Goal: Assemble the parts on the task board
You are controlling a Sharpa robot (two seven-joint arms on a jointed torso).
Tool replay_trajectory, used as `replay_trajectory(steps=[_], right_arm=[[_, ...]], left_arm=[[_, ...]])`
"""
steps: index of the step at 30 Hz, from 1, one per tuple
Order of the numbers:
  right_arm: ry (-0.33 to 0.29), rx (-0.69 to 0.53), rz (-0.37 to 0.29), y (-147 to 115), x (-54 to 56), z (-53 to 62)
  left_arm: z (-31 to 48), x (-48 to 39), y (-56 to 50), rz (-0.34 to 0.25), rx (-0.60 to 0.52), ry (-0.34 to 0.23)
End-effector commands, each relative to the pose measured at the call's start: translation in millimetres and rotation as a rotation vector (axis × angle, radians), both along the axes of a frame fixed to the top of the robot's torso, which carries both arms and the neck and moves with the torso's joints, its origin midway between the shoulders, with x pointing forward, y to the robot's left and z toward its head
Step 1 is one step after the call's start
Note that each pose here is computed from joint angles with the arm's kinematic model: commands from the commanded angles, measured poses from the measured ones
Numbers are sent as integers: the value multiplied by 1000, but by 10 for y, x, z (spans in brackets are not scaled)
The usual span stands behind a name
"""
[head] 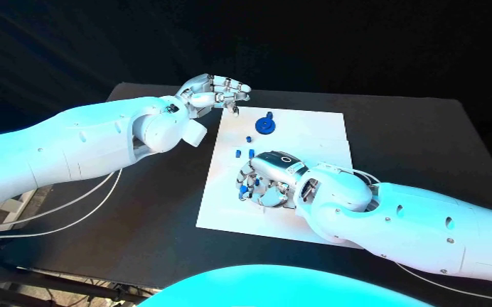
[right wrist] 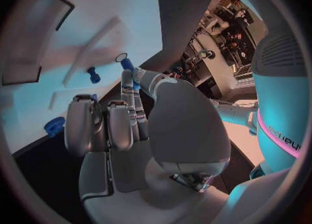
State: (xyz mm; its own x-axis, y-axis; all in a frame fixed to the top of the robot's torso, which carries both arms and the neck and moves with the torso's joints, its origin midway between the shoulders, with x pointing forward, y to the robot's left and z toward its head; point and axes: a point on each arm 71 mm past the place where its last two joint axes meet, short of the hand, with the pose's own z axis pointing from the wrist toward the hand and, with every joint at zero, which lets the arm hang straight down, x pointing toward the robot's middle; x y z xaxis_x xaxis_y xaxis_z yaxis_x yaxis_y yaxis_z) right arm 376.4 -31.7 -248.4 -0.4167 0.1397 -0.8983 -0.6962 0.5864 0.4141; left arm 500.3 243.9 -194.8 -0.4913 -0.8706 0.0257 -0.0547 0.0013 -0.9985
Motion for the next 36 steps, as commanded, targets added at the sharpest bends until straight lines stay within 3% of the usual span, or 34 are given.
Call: replay_trajectory(steps=[1, 36], right_arm=[[-23, -17, 36, 18, -14, -34], [-20, -88, 23, 31, 18, -160]], left_arm=[[16, -4, -26, -16, -12, -3], [13, -7, -13, -19, -10, 3]])
